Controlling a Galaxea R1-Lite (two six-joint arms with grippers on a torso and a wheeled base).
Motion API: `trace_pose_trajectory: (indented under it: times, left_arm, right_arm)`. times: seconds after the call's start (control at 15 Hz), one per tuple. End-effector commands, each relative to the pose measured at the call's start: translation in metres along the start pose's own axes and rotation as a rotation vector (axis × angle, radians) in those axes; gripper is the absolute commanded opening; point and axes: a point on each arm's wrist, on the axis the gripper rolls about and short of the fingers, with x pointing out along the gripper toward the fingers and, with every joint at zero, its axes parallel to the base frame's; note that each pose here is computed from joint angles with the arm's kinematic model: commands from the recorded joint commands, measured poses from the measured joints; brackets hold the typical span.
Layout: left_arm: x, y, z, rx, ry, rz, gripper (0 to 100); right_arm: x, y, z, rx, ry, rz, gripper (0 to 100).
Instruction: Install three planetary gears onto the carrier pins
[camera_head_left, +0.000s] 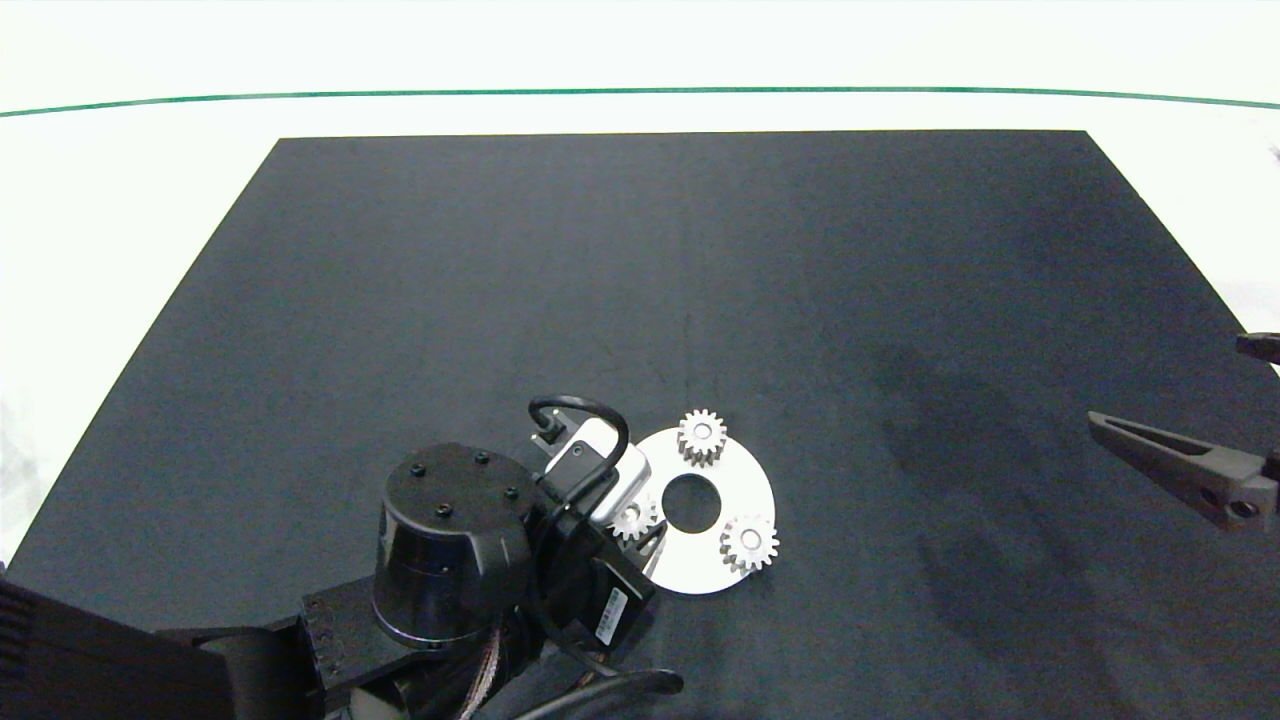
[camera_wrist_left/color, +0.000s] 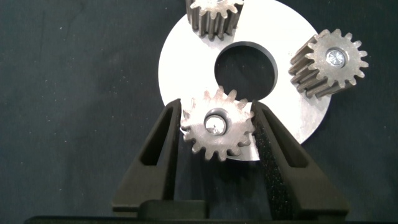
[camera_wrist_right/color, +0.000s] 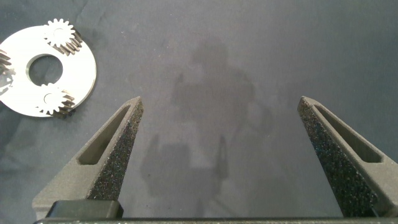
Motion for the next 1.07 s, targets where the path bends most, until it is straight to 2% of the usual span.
trace_pose_trajectory:
  times: [0.07,0.2,0.33,0.4,0.53,0.6,0.67,0.73,0.87,0.93,1.07]
  left_arm:
    - [0.0,0.0,0.001,-0.001,-0.006,0.004,100]
    - [-0.002,0.001,0.005,-0.01,-0.028,0.01,100]
    - [-0.013,0.014,0.023,-0.041,-0.124,0.051,100]
    - [-0.023,0.03,0.03,-0.056,-0.15,0.098,100]
    - [-0.049,0.076,0.031,-0.052,-0.096,0.249,100]
    - [-0.067,0.1,0.031,-0.06,-0.05,0.337,100]
    - [-0.076,0.109,0.031,-0.066,-0.033,0.371,100]
    - [-0.109,0.133,0.026,-0.092,0.02,0.493,100]
    - [-0.157,0.149,0.018,-0.108,0.067,0.659,100]
    - [-0.177,0.149,0.012,-0.126,0.072,0.723,100]
    - [-0.208,0.134,0.001,-0.129,0.025,0.788,100]
  right_arm:
    - [0.0,0.0,0.0,-0.002,0.001,-0.002,100]
    - [0.0,0.0,0.0,-0.002,0.001,-0.002,100]
    - [-0.001,-0.001,0.0,0.0,-0.001,-0.004,100]
    - [-0.002,-0.001,0.0,0.002,-0.005,-0.006,100]
    - [-0.005,-0.003,0.0,-0.002,-0.011,-0.014,100]
    - [-0.01,-0.005,-0.003,-0.017,-0.018,-0.022,100]
    - [-0.013,-0.007,-0.005,-0.022,-0.024,-0.028,100]
    - [-0.022,-0.012,-0.014,-0.018,-0.027,-0.065,100]
    - [-0.031,-0.024,-0.035,0.005,0.02,-0.198,100]
    - [-0.041,-0.03,-0.046,0.024,0.028,-0.269,100]
    - [-0.069,-0.035,-0.069,0.059,-0.009,-0.366,100]
